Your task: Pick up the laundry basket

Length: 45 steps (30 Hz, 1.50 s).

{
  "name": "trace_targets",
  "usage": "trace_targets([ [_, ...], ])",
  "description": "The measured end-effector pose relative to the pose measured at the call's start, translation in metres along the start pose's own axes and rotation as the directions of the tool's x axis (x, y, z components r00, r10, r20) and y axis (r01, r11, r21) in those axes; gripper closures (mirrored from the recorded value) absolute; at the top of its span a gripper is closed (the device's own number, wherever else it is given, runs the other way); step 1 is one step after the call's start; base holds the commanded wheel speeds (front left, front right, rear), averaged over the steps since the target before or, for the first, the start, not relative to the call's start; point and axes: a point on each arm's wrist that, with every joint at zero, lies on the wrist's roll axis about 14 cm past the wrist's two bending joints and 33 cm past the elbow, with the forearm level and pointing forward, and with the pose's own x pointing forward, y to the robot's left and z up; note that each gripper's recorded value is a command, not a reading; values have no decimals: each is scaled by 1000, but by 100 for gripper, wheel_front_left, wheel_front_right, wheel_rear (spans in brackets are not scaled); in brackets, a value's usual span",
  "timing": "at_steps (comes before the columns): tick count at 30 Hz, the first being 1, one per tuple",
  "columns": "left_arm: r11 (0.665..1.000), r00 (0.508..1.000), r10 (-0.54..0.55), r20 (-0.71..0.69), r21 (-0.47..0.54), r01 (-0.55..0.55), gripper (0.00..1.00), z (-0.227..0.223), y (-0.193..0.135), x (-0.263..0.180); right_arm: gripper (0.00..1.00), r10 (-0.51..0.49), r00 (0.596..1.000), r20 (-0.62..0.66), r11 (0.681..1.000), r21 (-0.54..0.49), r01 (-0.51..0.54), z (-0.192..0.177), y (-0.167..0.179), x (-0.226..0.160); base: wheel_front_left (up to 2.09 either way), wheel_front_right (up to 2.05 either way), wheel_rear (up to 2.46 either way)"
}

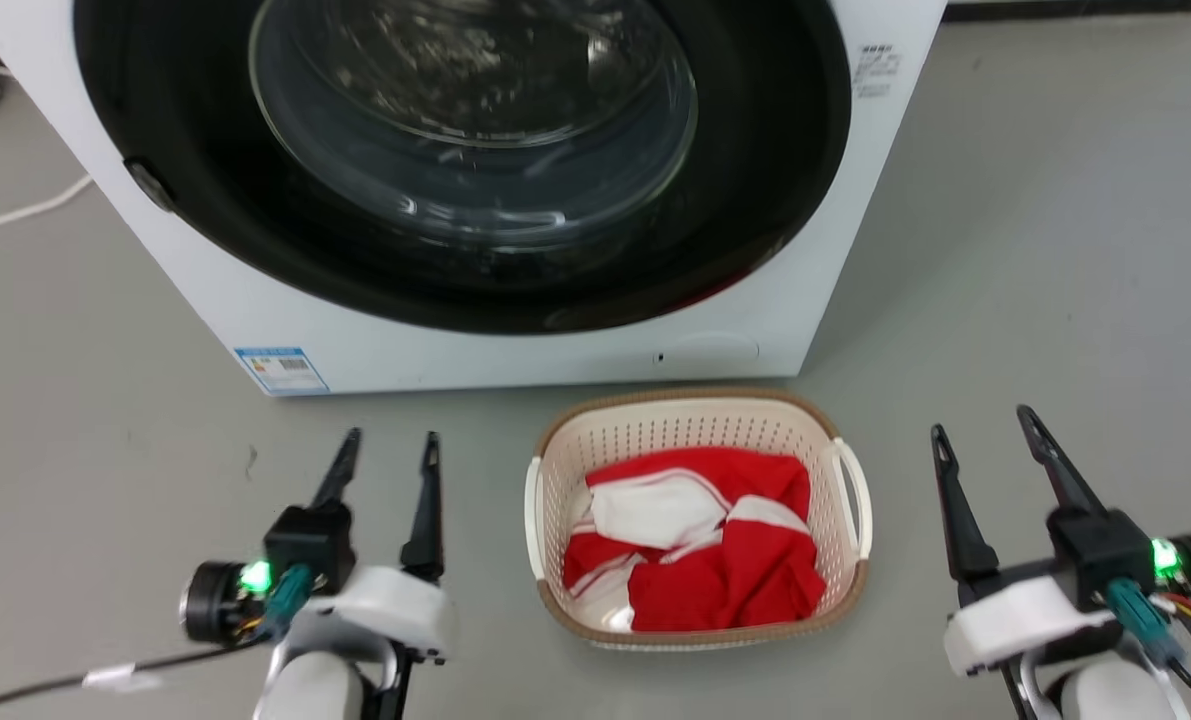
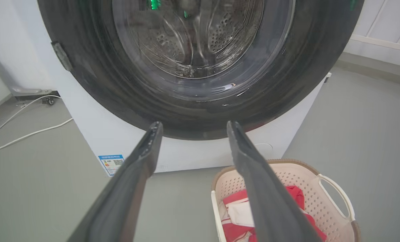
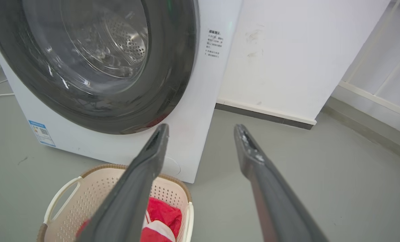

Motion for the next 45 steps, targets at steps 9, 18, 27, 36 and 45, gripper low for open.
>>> trace_targets([
  [9,992,966,-126,-226,-21,124,0,-75,-21,45,0,33,990,-135,999,-10,-34,-53,4,44,0,0,0],
  [18,980,880,-198,-431,-56,193,0,-151,-37,76,0,92,942,-322,993,-42,-111,-128,15,68,0,0,0],
  [27,966,762,-247,-598,-90,243,0,-217,-50,84,0,136,856,-498,982,-44,-182,-202,17,76,0,0,0],
  [36,962,680,-263,-685,-135,236,0,-260,-55,82,0,153,775,-614,978,-17,-207,-255,20,79,0,0,0],
  [45,963,629,-260,-733,-152,222,0,-291,-52,78,0,172,704,-689,976,19,-219,-293,29,76,0,0,0],
])
